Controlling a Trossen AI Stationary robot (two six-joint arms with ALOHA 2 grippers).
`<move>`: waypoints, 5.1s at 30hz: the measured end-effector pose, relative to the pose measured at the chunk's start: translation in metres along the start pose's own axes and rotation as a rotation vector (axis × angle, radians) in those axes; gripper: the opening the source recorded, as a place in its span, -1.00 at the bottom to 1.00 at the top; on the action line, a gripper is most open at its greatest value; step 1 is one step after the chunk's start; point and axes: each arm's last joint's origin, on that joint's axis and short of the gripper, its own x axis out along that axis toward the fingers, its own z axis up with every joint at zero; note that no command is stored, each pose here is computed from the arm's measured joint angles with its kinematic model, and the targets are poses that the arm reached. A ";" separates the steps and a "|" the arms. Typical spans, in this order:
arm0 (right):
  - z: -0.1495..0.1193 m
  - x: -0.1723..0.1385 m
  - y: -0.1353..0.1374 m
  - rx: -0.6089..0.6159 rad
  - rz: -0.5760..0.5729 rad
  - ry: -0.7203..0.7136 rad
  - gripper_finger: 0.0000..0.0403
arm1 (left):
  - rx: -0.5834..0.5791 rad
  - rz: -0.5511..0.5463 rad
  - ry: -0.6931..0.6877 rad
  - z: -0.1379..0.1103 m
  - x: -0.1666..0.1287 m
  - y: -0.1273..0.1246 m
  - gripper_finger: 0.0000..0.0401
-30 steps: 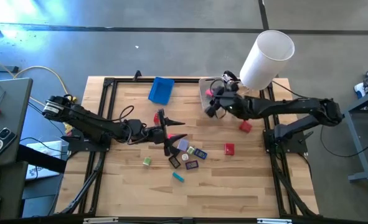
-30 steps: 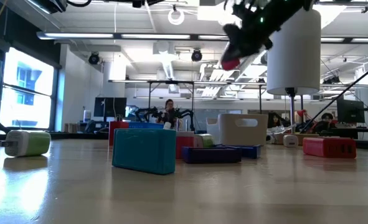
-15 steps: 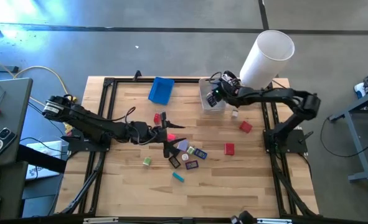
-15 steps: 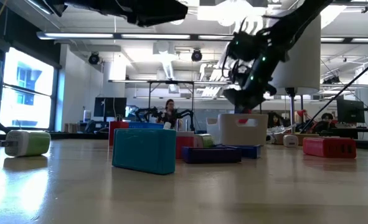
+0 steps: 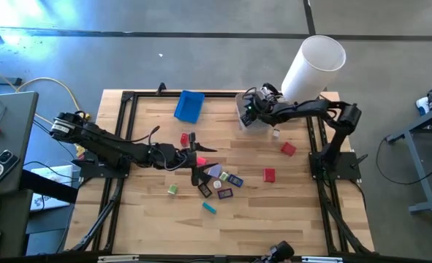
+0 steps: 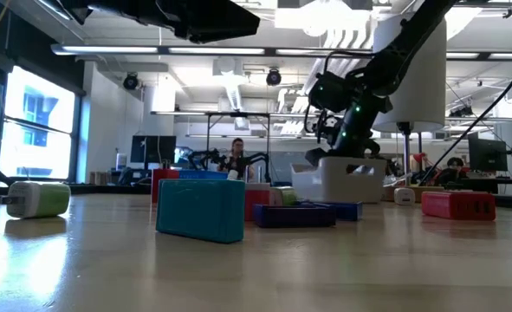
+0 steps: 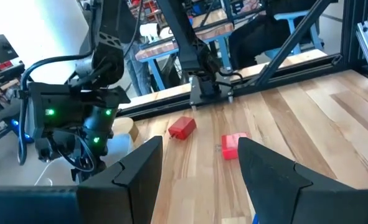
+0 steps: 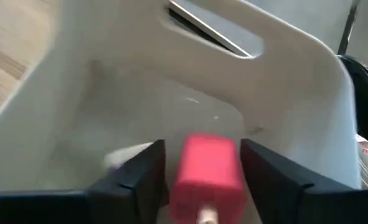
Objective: Pick & Place Office items
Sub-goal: Put the right pink charger adapter into the white bin, then put the top right red charger adapter into the white bin
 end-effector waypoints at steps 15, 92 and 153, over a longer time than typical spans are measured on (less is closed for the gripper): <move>0.022 -0.059 0.005 -0.035 0.096 -0.168 0.36 | -0.037 -0.005 0.020 -0.002 0.000 -0.001 0.00; -0.079 -0.205 -0.035 -0.213 0.368 0.509 0.88 | -0.225 -0.079 0.349 -0.031 -0.012 -0.021 0.00; -0.116 -0.097 -0.014 -0.263 0.229 0.829 -0.04 | -0.240 -0.137 0.370 -0.033 -0.013 -0.023 0.00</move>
